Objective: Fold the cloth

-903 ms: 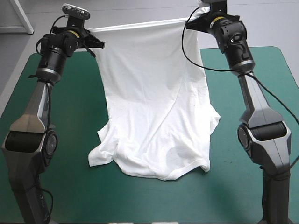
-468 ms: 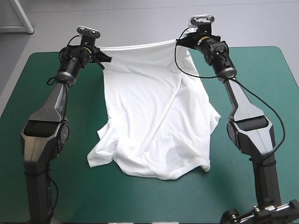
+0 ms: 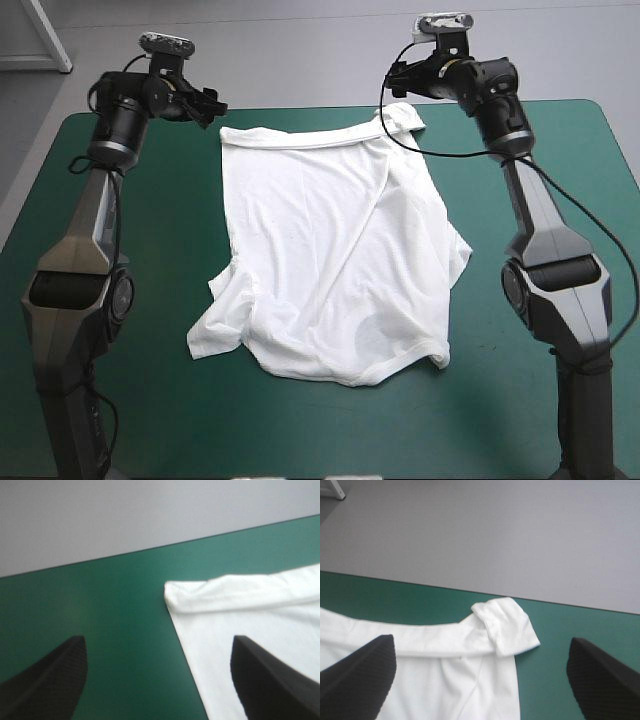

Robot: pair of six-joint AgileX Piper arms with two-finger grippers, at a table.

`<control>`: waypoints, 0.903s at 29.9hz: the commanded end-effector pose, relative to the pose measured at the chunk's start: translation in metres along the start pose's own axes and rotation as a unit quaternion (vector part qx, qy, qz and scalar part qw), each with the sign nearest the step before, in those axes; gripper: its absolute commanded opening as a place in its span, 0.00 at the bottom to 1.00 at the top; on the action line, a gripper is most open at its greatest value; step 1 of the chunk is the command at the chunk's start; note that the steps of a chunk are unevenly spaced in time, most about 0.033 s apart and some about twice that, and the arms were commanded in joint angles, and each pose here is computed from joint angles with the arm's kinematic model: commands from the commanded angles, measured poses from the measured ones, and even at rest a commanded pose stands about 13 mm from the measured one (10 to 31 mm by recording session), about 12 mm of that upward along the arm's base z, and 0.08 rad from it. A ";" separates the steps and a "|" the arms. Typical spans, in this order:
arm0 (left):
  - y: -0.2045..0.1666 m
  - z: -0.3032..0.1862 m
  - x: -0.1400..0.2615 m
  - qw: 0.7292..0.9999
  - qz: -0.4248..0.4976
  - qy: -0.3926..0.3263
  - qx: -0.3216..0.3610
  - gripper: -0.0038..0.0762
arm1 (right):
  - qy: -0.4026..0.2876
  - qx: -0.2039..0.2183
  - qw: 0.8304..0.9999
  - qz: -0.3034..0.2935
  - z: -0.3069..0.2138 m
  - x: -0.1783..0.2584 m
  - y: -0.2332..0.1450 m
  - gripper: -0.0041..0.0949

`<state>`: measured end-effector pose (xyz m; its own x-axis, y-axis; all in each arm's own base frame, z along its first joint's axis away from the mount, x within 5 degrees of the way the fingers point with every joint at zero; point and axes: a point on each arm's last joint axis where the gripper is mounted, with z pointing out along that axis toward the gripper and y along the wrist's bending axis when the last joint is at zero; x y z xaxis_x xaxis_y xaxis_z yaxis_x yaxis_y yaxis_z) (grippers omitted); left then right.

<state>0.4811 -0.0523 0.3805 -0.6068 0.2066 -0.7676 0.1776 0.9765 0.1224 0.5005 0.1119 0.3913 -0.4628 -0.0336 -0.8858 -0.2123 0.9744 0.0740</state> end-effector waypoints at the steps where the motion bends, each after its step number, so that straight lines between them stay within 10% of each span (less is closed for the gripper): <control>1: 0.004 -0.082 -0.015 1.000 -0.027 0.003 0.007 0.74 | -0.015 0.009 1.000 -0.009 -0.103 -0.044 0.002 0.90; 9: -0.011 -0.094 0.011 0.992 -0.045 0.093 0.077 0.68 | 0.032 0.020 0.999 -0.005 -0.149 -0.043 0.002 0.81; 17: -0.029 -0.100 0.121 0.956 -0.051 0.267 0.107 0.68 | 0.161 0.037 0.986 -0.019 -0.166 0.016 -0.003 0.79; 27: -0.069 -0.121 0.218 0.935 -0.063 0.307 0.164 0.68 | 0.263 0.032 0.964 -0.032 -0.166 0.082 -0.006 0.79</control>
<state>0.2550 -0.0569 0.2811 -0.9687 0.1753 -0.1760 0.2106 0.9552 -0.2079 0.3341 0.0716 0.3828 -0.8650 -0.1717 -0.4714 -0.1940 0.9810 -0.0013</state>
